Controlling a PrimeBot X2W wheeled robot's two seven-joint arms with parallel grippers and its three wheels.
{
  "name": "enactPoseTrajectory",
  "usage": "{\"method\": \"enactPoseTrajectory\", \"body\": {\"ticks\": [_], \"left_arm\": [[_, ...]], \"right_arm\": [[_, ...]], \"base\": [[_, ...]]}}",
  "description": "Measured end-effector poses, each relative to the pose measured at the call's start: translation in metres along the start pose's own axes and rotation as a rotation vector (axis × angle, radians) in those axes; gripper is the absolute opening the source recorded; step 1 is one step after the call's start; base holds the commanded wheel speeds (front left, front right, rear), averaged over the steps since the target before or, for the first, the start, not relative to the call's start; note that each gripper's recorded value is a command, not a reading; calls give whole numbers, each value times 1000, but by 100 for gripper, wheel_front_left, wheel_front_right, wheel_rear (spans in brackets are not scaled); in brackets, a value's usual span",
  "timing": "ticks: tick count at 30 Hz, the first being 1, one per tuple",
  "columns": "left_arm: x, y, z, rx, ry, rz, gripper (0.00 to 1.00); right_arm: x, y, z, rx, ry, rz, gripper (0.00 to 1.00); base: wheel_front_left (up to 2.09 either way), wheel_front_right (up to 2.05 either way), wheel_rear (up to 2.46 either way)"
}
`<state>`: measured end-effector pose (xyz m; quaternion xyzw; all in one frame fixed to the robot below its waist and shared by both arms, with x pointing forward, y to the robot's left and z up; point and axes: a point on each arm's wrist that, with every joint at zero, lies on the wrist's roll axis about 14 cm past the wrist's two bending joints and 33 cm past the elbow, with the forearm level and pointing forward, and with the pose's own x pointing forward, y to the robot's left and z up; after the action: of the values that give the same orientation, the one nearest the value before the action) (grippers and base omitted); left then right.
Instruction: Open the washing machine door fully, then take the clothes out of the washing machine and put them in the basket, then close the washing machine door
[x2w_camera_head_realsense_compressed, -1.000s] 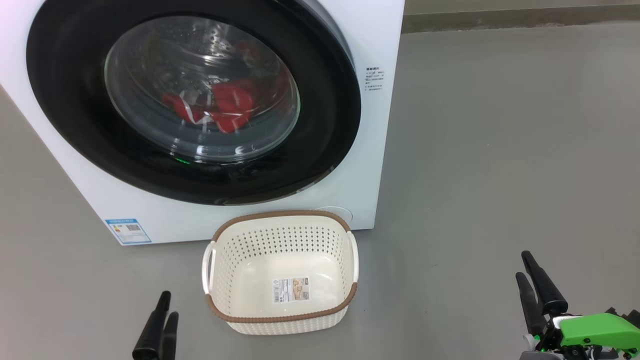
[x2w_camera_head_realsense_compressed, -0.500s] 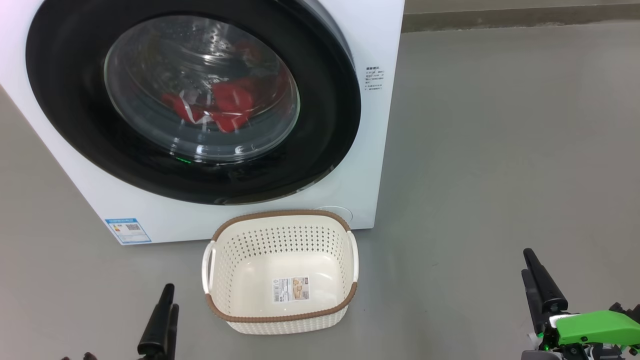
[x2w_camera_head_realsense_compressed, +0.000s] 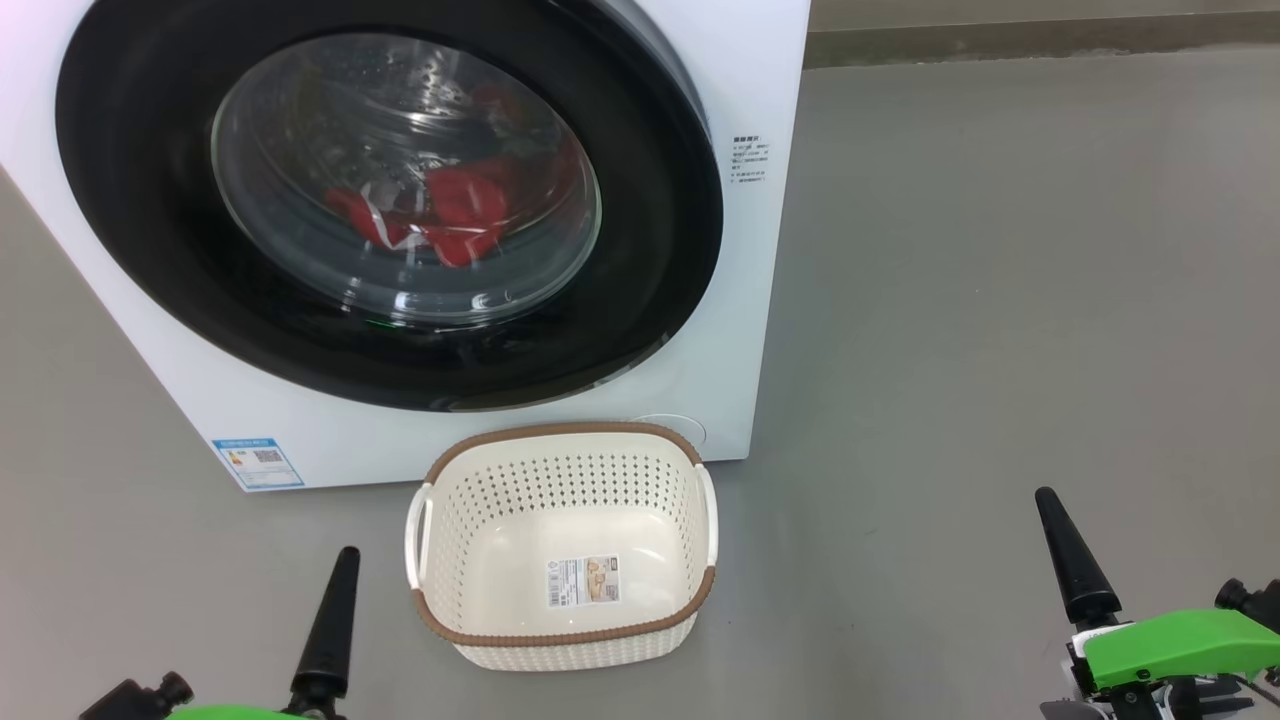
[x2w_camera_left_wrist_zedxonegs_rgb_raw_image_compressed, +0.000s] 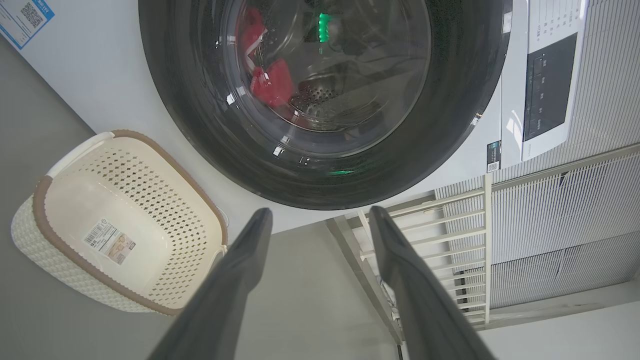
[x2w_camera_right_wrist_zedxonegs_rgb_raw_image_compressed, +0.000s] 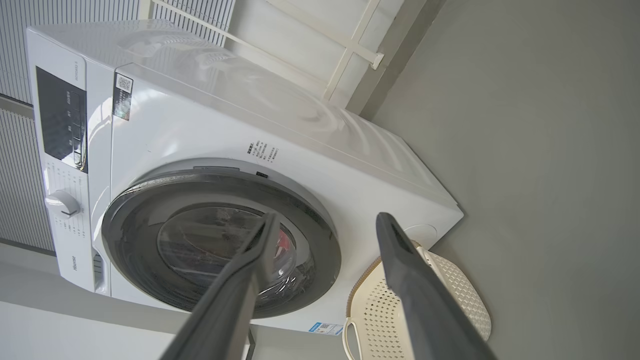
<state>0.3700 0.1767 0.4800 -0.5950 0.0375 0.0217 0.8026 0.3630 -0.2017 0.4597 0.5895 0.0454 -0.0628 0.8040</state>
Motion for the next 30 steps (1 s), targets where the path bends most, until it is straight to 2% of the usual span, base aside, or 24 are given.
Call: {"method": "enactPoseTrajectory", "body": {"ticks": [14,30], "left_arm": [[-1,-11,-6,292,9,-39,100],[-2,-12,-14,544,23,-54,100]], "right_arm": [[0,9,-4,-265,13,35,100],[-1,9,-12,-489,27,52,100]], "base": [[0,0,0],[0,0,0]]}}
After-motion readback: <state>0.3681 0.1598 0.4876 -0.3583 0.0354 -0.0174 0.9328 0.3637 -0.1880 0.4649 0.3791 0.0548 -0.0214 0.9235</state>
